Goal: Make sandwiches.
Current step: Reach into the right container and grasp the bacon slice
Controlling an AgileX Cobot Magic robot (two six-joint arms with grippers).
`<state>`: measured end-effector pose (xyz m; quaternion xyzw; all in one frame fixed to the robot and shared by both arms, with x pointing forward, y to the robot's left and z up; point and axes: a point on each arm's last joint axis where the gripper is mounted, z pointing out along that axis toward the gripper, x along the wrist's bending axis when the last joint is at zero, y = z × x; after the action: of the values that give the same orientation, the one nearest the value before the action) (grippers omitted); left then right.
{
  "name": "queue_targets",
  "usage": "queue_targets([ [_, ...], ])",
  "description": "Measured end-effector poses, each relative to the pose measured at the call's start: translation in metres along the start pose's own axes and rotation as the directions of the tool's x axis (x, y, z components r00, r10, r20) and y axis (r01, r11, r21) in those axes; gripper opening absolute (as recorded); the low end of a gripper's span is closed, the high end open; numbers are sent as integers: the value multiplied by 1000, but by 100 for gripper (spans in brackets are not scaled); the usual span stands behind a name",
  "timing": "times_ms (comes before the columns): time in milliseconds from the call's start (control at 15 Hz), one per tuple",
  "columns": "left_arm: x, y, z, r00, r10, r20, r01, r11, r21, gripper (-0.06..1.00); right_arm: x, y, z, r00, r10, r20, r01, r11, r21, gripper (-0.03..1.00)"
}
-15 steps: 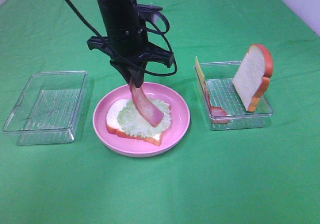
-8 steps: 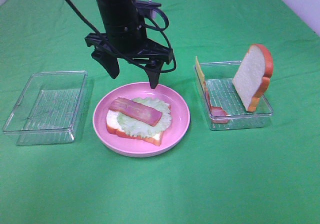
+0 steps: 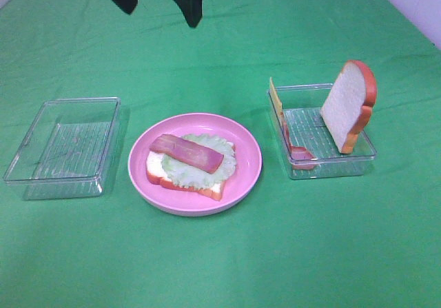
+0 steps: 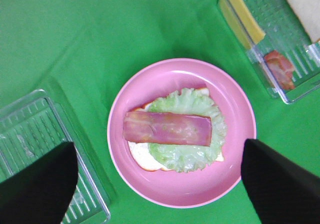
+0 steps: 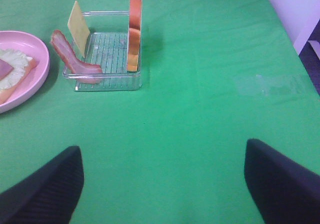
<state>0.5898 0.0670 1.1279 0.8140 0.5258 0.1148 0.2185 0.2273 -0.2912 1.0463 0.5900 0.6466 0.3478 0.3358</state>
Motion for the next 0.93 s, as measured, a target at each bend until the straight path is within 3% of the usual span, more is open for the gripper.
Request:
queue_targets([
  [267, 5, -7, -81, 999, 34, 16, -31, 986, -166, 83, 0, 0, 0, 1000, 0, 0, 0, 1000, 0, 82],
  [333, 9, -24, -110, 999, 39, 17, -34, 980, -198, 83, 0, 0, 0, 1000, 0, 0, 0, 1000, 0, 82],
  [467, 13, -42, -118, 999, 42, 6, -40, 983, -182, 83, 0, 0, 0, 1000, 0, 0, 0, 1000, 0, 82],
  [933, 33, -156, -120, 999, 51, -19, -51, 998, -20, 83, 0, 0, 0, 1000, 0, 0, 0, 1000, 0, 82],
])
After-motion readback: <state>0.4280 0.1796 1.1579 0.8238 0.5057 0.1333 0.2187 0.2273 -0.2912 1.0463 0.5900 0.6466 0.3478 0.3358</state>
